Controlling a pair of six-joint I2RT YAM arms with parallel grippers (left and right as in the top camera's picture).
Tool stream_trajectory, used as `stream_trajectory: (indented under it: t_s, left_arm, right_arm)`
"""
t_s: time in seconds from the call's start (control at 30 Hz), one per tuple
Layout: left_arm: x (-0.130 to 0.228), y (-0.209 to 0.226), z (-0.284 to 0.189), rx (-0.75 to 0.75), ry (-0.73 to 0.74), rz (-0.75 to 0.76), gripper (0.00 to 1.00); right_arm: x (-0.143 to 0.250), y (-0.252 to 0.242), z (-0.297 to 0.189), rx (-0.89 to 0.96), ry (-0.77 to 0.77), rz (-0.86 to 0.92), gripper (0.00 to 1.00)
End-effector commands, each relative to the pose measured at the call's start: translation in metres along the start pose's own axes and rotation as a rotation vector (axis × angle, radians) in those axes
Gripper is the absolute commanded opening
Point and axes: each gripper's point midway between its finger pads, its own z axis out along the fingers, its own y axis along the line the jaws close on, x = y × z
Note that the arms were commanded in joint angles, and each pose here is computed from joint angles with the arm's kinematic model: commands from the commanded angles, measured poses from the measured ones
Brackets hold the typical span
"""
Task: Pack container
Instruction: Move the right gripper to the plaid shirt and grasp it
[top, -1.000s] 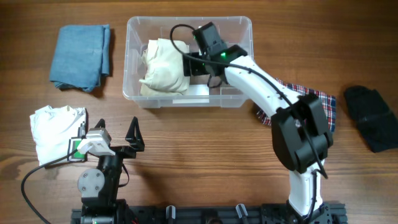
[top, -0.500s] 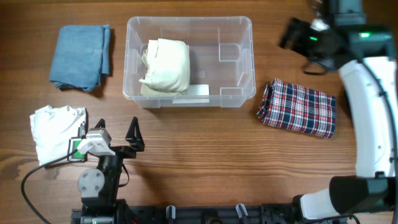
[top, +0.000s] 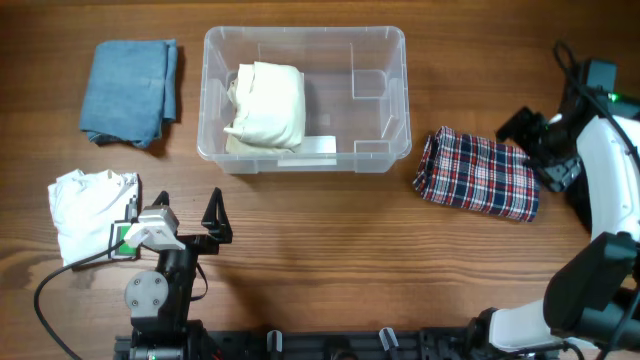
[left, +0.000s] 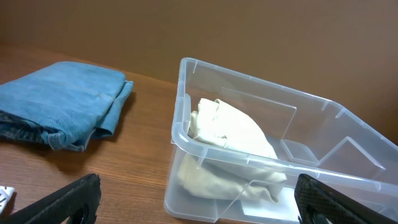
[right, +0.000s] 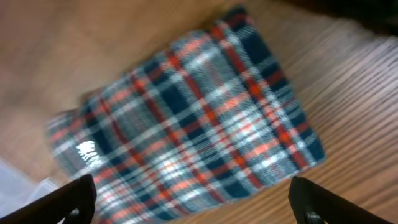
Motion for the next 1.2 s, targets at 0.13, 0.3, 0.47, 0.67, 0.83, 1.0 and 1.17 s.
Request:
stream_trajectory:
  t_s: [0.13, 0.3, 0.47, 0.67, 0.83, 1.0, 1.17]
  left_arm:
    - [0.002, 0.002, 0.000, -0.005, -0.001, 0.019, 1.00]
    - [0.002, 0.002, 0.000, -0.005, -0.001, 0.019, 1.00]
    - [0.002, 0.002, 0.000, -0.005, -0.001, 0.019, 1.00]
    - [0.002, 0.002, 0.000, -0.005, -0.001, 0.019, 1.00]
    - [0.002, 0.002, 0.000, -0.005, -0.001, 0.019, 1.00]
    - [0.002, 0.002, 0.000, -0.005, -0.001, 0.019, 1.00]
    - [0.002, 0.002, 0.000, -0.005, -0.001, 0.019, 0.99]
  right_arm:
    - [-0.013, -0.030, 0.031, 0.002, -0.023, -0.119, 1.00]
    - [-0.016, -0.043, 0.055, 0.039, 0.022, -0.175, 1.00]
    - [-0.004, -0.042, 0.086, 0.016, 0.124, -0.220, 0.97]
    - [0.000, -0.013, 0.089, -0.161, 0.141, -0.327, 0.96]
    - [0.015, -0.001, 0.092, -0.252, 0.208, -0.345, 0.89]
    - [0.018, -0.003, 0.094, -0.245, 0.230, -0.311, 0.08]
    - [0.013, 0.002, 0.091, -0.261, 0.218, -0.289, 0.04]
